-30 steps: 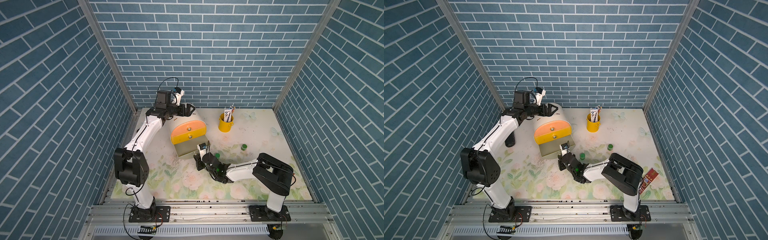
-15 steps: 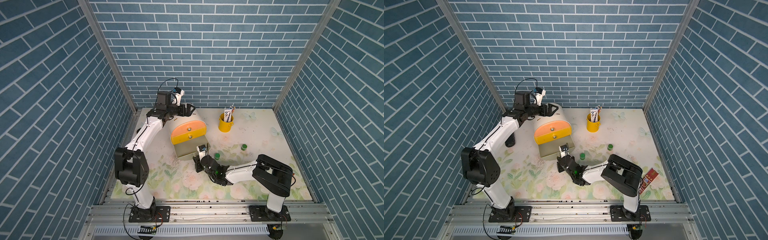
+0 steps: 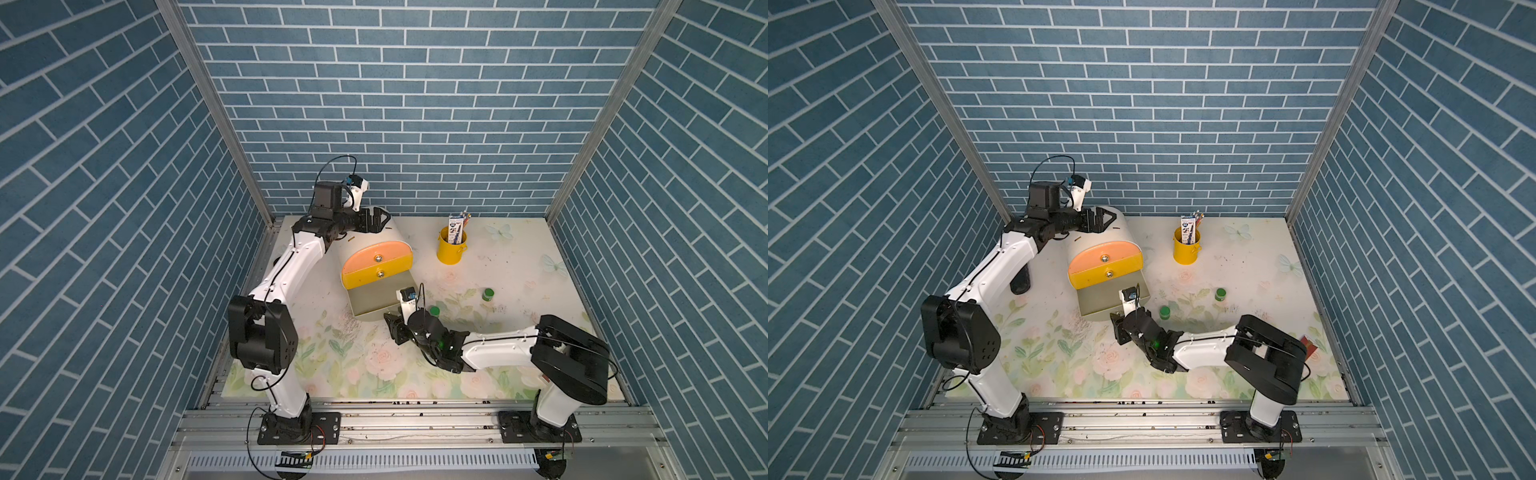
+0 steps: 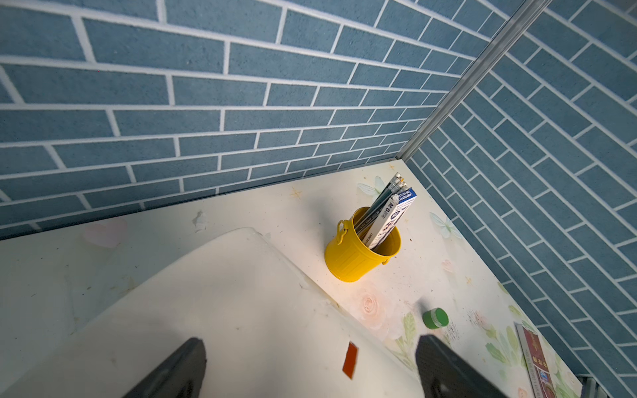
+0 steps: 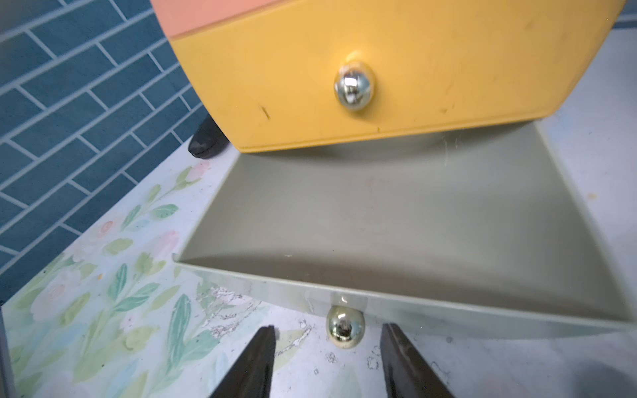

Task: Put the paint cans in the drawer according to color
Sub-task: Open the drawer in the storage box, then pick up the paint can at the center of the board.

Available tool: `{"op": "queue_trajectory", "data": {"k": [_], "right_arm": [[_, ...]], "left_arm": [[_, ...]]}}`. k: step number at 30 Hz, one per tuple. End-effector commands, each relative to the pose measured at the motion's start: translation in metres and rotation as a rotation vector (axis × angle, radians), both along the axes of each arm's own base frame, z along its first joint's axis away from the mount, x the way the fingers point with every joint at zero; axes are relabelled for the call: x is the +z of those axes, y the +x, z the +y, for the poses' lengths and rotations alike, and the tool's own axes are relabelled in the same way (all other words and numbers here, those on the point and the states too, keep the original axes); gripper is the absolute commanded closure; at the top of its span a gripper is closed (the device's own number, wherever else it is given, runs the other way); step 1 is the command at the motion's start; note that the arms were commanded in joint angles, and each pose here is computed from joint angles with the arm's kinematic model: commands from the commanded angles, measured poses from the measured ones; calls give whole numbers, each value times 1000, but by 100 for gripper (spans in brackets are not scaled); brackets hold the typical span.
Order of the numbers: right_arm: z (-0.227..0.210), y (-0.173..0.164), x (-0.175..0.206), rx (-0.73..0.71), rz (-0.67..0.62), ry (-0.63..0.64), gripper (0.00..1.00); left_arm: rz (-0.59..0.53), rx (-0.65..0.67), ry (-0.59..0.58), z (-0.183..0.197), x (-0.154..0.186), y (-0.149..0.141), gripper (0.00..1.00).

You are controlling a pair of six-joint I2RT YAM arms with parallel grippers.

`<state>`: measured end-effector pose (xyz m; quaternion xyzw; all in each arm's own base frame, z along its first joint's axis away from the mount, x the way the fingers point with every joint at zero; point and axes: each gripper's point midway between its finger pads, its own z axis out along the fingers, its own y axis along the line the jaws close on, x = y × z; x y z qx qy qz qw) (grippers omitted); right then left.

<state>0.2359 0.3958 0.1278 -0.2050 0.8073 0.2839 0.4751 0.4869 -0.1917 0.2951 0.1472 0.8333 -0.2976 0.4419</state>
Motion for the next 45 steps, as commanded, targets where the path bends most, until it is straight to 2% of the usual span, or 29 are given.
{"op": "queue_trajectory", "data": {"k": [1, 5, 11, 16, 21, 27, 33, 38, 43, 45], "right_arm": [[-15, 1, 21, -9, -47, -48, 46], [-39, 13, 42, -52, -44, -69, 44], [-99, 45, 71, -170, -19, -59, 44], [-163, 70, 89, -303, -20, -53, 44], [-225, 85, 96, -430, -2, -61, 44], [-295, 93, 96, -582, 36, -32, 44], [-348, 94, 88, -718, 112, 93, 43], [-376, 92, 86, -791, 136, 163, 43], [-403, 87, 94, -867, 115, 213, 43], [-403, 85, 94, -857, 119, 241, 43]], "left_arm": [[-15, -5, 5, 1, 21, -16, 0], [-53, -6, 23, -7, 37, -33, 0], [-127, -20, 28, -35, 62, -75, 0], [-152, -46, 37, -73, 57, -110, 2], [-139, -95, 54, -115, 39, -134, 3], [-108, -186, 96, -180, 2, -154, 3], [-79, -295, 131, -258, -44, -170, 3], [-53, -336, 179, -312, -92, -164, 4], [-32, -319, 239, -344, -141, -144, 4], [-37, -303, 266, -351, -157, -134, 5]]}}
